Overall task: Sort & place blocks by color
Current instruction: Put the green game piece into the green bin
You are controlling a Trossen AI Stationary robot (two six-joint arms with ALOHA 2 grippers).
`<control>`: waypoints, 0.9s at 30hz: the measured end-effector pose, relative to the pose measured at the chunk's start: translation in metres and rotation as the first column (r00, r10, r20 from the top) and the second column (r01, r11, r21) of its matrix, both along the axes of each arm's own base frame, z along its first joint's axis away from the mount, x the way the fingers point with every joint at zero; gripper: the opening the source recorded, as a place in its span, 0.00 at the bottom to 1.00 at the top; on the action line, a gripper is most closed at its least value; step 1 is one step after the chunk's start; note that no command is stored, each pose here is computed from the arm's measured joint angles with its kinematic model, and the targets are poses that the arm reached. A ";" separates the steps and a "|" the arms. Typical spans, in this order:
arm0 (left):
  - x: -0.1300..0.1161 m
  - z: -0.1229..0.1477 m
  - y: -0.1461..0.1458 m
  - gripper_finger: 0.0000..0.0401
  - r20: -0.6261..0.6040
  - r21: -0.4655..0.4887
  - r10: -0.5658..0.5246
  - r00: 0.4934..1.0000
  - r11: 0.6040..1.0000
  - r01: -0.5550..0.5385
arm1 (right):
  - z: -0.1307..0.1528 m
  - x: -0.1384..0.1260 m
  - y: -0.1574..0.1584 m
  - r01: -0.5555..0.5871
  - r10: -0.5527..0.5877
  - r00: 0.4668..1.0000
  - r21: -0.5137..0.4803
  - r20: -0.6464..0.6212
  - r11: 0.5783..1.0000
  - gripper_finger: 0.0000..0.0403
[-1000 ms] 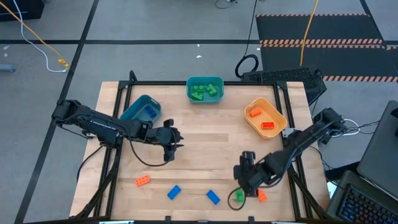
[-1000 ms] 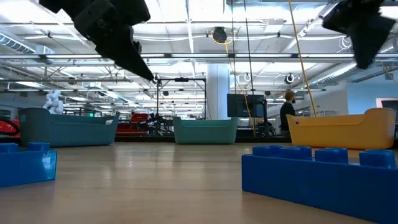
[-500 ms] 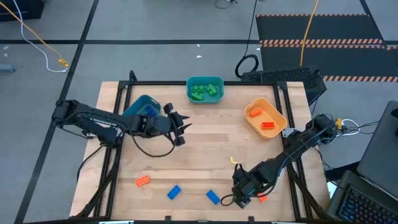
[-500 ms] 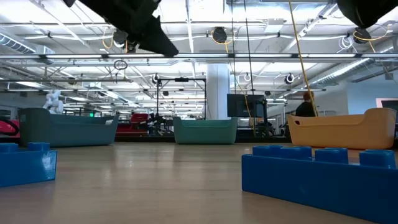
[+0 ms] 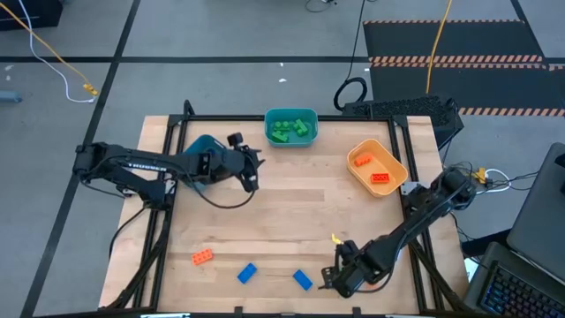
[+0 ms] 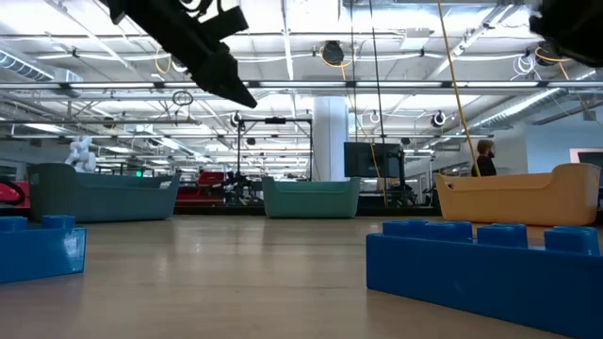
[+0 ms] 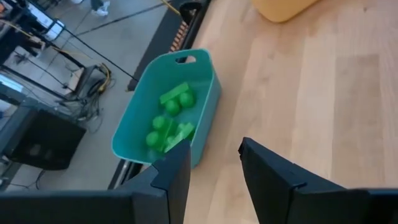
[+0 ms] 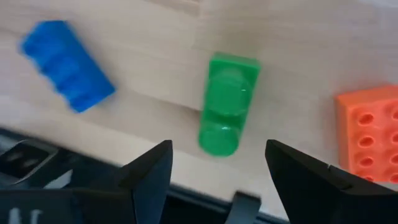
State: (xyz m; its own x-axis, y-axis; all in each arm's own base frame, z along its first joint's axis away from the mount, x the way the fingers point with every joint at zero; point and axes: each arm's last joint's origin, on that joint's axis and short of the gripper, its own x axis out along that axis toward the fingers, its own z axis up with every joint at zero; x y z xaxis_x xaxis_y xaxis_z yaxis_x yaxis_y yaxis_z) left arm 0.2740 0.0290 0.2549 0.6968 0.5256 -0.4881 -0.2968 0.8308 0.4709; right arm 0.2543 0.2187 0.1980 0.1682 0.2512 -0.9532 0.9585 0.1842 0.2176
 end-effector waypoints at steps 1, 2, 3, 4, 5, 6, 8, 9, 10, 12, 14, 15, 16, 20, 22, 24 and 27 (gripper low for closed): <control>0.000 0.000 0.002 0.36 0.001 0.001 0.006 1.000 1.000 -0.006 | -0.006 0.000 0.003 0.002 -0.002 1.000 -0.005 -0.010 1.000 0.61; 0.000 0.000 0.003 0.36 0.003 -0.001 0.006 1.000 1.000 -0.006 | -0.011 0.001 0.006 0.004 -0.004 1.000 -0.008 -0.017 1.000 0.60; -0.001 0.000 0.004 0.36 -0.001 -0.005 0.003 1.000 1.000 -0.003 | -0.016 0.002 0.008 0.006 -0.006 1.000 -0.003 -0.028 1.000 0.60; -0.001 0.000 0.005 0.36 -0.007 -0.007 0.004 1.000 1.000 -0.004 | -0.020 0.003 0.010 0.009 -0.009 0.999 0.003 -0.043 1.000 0.59; -0.001 -0.001 0.005 0.36 -0.013 -0.008 0.003 1.000 1.000 -0.003 | -0.023 0.004 0.011 0.014 -0.014 0.999 0.004 -0.049 1.000 0.58; -0.001 -0.001 0.005 0.36 -0.016 -0.008 0.003 1.000 1.000 -0.003 | -0.026 0.006 0.012 0.014 -0.014 0.999 0.003 -0.050 1.000 0.57; -0.001 -0.001 0.005 0.36 -0.018 -0.003 -0.001 1.000 1.000 0.001 | -0.028 0.006 0.012 0.019 -0.019 0.998 -0.001 -0.052 1.000 0.55; -0.001 -0.001 0.005 0.36 -0.021 0.001 -0.003 1.000 1.000 0.003 | -0.029 0.006 0.012 0.019 -0.019 0.998 -0.003 -0.056 1.000 0.54; -0.001 -0.001 0.005 0.36 -0.023 0.003 -0.006 1.000 1.000 0.006 | -0.029 0.006 0.012 0.021 -0.021 0.998 -0.008 -0.060 1.000 0.54; -0.001 -0.001 0.005 0.36 -0.027 0.008 -0.011 1.000 1.000 0.012 | -0.030 0.004 0.010 0.030 -0.032 0.996 -0.021 -0.081 0.999 0.53; -0.001 -0.001 0.005 0.36 -0.030 0.012 -0.014 0.999 1.000 0.014 | -0.031 0.002 0.009 0.031 -0.035 0.994 -0.037 -0.099 0.999 0.52; -0.001 -0.001 0.005 0.36 -0.030 0.012 -0.014 0.999 1.000 0.014 | -0.031 0.002 0.009 0.031 -0.035 0.994 -0.042 -0.105 0.999 0.52; -0.001 -0.001 0.005 0.36 -0.029 0.012 -0.014 0.999 1.000 0.014 | -0.031 0.001 0.008 0.031 -0.036 0.993 -0.046 -0.109 0.998 0.52; -0.001 -0.001 0.005 0.36 -0.022 0.002 -0.008 1.000 1.000 0.008 | -0.031 0.000 0.006 -0.010 0.002 0.992 -0.062 -0.126 0.998 0.52; -0.001 -0.001 0.005 0.36 -0.015 -0.009 -0.002 1.000 1.000 0.002 | -0.031 -0.002 0.003 -0.043 0.032 0.986 -0.065 -0.163 0.997 0.50; -0.001 -0.001 0.004 0.36 -0.010 -0.017 0.003 1.000 1.000 -0.003 | -0.032 -0.005 0.000 -0.072 0.055 0.978 -0.077 -0.201 0.994 0.48; -0.002 -0.002 0.003 0.36 -0.017 -0.031 0.006 1.000 0.999 -0.006 | -0.032 -0.008 -0.002 -0.106 0.083 0.972 -0.094 -0.221 0.990 0.41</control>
State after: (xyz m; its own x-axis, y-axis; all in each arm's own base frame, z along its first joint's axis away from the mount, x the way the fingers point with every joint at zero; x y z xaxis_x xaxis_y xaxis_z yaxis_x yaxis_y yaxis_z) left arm 0.2722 0.0318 0.2526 0.6854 0.5142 -0.5156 -0.2943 0.8433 0.4497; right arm 0.2465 0.2171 0.1658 -0.0639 0.1531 -0.9861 0.9578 0.2868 -0.0176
